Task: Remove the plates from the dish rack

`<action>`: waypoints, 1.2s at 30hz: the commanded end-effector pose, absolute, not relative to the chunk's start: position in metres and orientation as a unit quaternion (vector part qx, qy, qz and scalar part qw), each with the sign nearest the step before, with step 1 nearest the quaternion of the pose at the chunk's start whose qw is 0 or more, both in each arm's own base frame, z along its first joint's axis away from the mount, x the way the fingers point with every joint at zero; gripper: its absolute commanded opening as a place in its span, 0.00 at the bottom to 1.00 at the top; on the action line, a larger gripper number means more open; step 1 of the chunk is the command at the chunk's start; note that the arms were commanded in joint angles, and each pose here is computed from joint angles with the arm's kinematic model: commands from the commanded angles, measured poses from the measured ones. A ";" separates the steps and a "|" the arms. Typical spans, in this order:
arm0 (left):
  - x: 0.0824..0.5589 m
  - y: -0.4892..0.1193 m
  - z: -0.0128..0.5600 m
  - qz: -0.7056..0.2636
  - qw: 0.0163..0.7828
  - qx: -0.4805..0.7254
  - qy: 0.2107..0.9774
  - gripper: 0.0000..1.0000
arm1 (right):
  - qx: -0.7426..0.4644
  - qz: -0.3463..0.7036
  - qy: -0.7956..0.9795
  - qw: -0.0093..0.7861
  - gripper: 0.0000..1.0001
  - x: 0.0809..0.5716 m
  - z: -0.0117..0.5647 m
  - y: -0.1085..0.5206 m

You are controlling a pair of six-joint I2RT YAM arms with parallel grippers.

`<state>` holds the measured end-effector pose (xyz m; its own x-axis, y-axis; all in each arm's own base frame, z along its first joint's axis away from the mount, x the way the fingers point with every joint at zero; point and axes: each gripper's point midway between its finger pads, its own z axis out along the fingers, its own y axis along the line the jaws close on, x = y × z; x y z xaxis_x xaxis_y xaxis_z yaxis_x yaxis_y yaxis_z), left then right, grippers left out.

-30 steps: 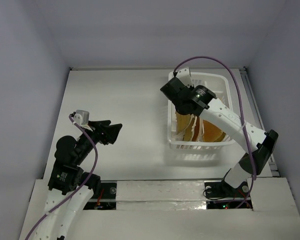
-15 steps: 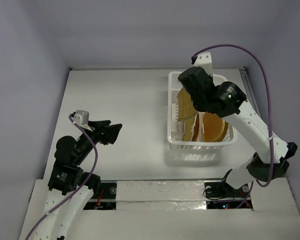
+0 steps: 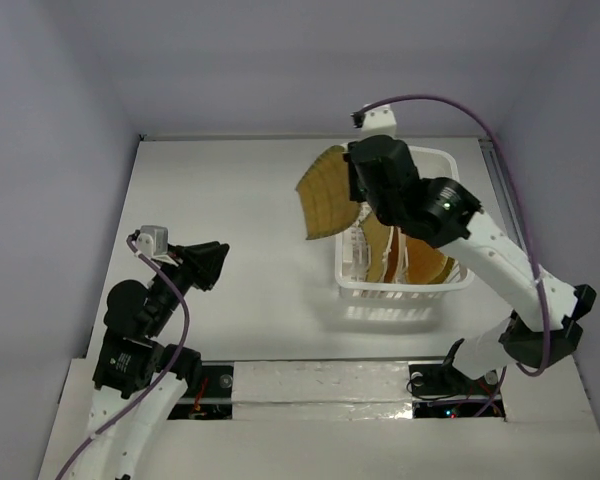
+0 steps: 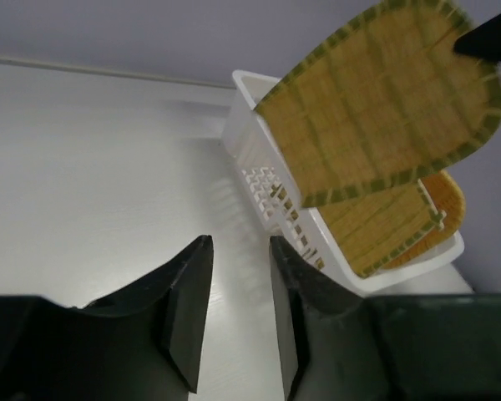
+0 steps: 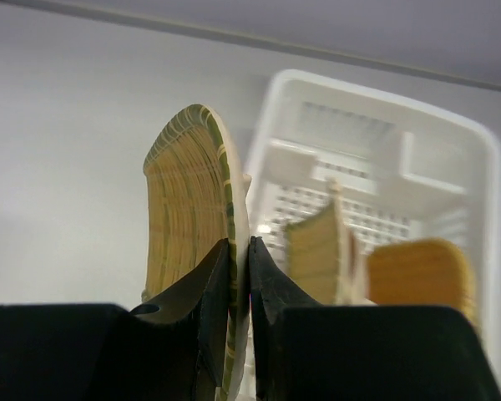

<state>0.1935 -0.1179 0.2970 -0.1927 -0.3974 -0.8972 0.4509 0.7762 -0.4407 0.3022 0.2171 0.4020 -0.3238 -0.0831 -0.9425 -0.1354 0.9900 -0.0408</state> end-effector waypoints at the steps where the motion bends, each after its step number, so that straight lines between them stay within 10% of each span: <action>1: 0.192 -0.099 0.324 -0.310 0.676 -0.013 0.668 0.24 | -0.100 0.186 0.762 0.612 0.00 0.319 0.419 0.311; 7: 0.193 -0.081 0.326 -0.284 0.688 -0.059 0.665 0.00 | -0.105 0.257 0.757 0.592 0.00 0.342 0.386 0.380; 36: 0.198 -0.089 0.317 -0.295 0.673 -0.052 0.676 0.20 | 0.031 0.223 0.863 0.452 0.05 0.387 0.119 0.434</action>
<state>0.1995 -0.0849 0.2990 -0.1205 -0.4532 -0.8832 0.2849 0.8365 -0.4681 0.3747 0.4307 0.1203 -0.6221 0.1713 -0.7640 -0.1950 0.9111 0.3631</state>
